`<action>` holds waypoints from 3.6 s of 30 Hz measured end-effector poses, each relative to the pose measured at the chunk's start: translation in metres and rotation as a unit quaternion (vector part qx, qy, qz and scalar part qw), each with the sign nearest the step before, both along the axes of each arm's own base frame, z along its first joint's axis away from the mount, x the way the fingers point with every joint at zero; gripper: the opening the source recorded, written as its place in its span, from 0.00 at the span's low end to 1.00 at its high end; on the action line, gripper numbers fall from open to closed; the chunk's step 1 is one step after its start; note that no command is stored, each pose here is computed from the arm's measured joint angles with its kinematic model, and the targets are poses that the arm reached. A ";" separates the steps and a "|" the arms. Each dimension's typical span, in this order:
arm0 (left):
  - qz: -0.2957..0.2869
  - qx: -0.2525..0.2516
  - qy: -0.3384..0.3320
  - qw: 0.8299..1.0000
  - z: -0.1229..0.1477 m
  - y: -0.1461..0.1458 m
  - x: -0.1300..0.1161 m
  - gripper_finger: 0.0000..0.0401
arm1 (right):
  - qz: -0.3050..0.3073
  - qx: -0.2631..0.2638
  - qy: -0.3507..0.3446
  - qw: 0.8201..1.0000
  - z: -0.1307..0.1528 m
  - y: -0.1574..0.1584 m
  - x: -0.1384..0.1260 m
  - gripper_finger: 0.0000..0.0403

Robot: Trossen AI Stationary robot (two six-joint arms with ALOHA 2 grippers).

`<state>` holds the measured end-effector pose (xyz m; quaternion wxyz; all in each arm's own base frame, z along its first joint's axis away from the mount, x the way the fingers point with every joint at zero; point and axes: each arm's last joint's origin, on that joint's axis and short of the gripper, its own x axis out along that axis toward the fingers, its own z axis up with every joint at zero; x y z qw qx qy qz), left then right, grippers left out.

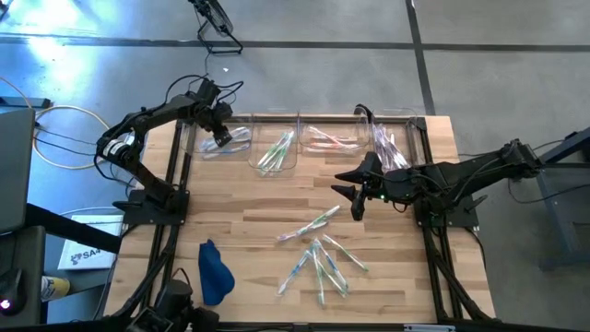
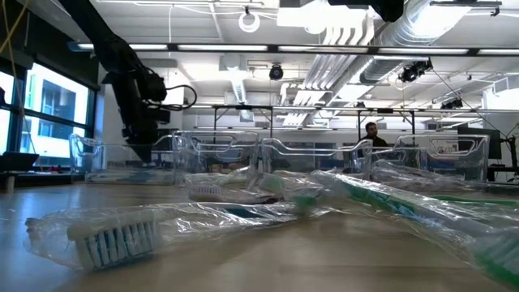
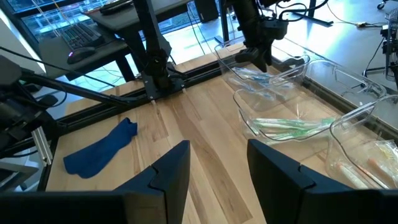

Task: Pick & Place Toothbrushes
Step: Put the green toothbrush into the middle left transparent bin

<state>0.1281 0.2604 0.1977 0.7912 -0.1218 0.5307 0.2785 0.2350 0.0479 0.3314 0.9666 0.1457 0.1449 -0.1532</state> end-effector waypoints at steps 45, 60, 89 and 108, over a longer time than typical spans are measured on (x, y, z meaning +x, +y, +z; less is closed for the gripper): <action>0.023 -0.001 -0.012 1.000 0.001 0.001 0.001 0.42 | 0.000 -0.001 0.000 1.000 0.000 0.000 0.000 0.38; -0.025 0.058 -0.049 0.997 0.040 -0.024 0.008 0.42 | 0.002 0.000 0.000 1.000 0.000 0.000 0.000 0.38; -0.260 0.123 -0.193 0.938 0.116 -0.188 0.071 0.42 | 0.002 0.000 0.000 1.000 0.000 0.000 0.000 0.38; -0.382 0.171 -0.344 0.840 0.143 -0.260 0.099 0.42 | 0.002 0.000 0.000 1.000 0.000 0.000 0.000 0.38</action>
